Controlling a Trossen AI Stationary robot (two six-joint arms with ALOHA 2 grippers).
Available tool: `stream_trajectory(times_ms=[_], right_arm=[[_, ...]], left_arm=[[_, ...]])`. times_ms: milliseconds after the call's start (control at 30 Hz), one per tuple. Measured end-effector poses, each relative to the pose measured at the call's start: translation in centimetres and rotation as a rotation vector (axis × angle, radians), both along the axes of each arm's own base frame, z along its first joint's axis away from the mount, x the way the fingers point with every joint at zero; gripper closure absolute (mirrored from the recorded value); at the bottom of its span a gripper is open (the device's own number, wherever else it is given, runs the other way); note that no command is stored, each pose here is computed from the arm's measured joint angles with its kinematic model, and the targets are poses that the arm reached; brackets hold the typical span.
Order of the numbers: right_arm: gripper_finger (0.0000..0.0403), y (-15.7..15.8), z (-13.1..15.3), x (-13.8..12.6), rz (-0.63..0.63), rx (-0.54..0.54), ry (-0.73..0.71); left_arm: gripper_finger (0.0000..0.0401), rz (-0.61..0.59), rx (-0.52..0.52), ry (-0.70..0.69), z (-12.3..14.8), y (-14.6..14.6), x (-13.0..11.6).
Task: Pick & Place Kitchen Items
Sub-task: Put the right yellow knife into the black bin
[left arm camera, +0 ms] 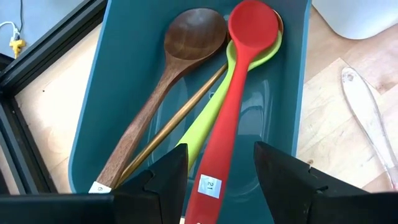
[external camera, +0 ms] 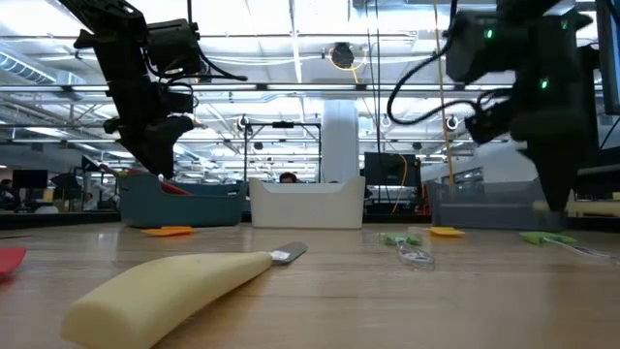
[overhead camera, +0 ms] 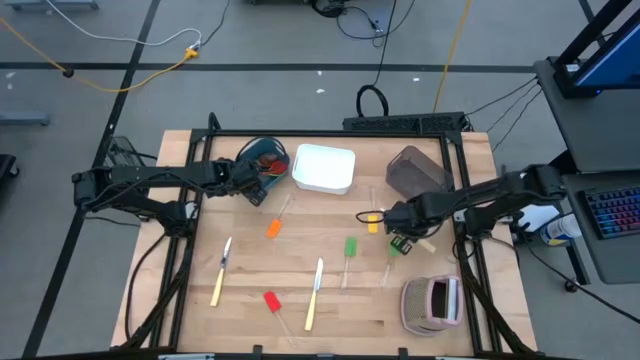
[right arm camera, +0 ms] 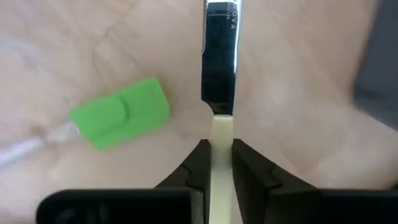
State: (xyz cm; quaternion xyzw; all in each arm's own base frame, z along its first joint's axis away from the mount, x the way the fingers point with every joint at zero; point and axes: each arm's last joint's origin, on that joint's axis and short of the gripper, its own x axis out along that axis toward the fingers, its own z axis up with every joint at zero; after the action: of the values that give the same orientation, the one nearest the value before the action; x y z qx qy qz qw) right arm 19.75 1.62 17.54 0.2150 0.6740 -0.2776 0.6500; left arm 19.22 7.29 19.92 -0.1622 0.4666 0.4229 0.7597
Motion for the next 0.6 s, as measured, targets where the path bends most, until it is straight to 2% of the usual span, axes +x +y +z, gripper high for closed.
stream_trajectory(times_ms=[267, 500, 600], right_arm=[[0.0368, -0.7, 5.7, -1.2, 0.025, -0.015, -0.093], [0.0368, -4.1, 9.5, -1.9, 0.013, -0.127, 0.027], [0.0368, -6.3, 9.9, -2.0, 0.004, -0.115, 0.064]], left_arm=[[0.0215, 0.000, 0.004, -0.013, 0.0, 0.0, 0.1], [0.0215, -0.003, 0.018, -0.051, 0.2, 0.1, 0.5], [0.0215, -0.018, 0.034, -0.079, 0.4, 0.2, 0.8]])
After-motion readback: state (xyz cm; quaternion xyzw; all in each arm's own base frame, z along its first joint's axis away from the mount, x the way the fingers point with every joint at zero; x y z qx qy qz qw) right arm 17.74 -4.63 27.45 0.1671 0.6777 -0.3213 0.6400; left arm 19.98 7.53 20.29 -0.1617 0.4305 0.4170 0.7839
